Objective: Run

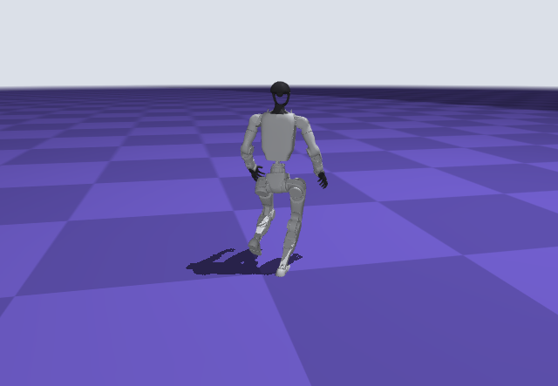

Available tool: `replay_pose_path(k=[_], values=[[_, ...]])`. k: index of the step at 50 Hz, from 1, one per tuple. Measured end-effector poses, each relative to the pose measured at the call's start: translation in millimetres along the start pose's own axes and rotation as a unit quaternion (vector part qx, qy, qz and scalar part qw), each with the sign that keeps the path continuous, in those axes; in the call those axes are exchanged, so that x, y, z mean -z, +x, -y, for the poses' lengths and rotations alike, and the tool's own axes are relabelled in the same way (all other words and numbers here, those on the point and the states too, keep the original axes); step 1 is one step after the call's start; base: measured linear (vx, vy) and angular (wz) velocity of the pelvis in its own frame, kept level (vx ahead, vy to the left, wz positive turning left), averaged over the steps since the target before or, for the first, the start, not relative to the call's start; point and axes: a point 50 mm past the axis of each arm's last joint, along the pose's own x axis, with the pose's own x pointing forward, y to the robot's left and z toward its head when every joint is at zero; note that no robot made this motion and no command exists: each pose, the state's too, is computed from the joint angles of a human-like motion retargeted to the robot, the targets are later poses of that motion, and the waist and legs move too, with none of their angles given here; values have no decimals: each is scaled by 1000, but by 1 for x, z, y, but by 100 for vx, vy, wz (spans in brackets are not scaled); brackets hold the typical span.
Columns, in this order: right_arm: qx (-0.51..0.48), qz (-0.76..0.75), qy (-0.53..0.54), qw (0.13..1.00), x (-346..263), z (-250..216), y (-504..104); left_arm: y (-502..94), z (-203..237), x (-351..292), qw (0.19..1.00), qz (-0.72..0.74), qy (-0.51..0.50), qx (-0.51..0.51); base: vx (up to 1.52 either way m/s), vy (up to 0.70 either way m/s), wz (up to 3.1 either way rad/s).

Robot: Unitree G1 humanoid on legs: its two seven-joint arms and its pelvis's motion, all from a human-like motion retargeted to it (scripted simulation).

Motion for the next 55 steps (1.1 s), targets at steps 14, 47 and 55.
replay_pose_path(k=[14, 47, 55], values=[[-8, 136, 45, 990, -59, -21, -9, -83, -50, 92, 977, -191, 53, -82, 15, 9, 25], [81, 47, 21, 995, -20, 7, -1, -5, 10, 31, 995, -73, 67, -5, 4, -4, 8], [28, 198, 118, 973, -98, -9, -4, -115, -39, 124, 960, -267, 37, -74, 16, 10, -4]])
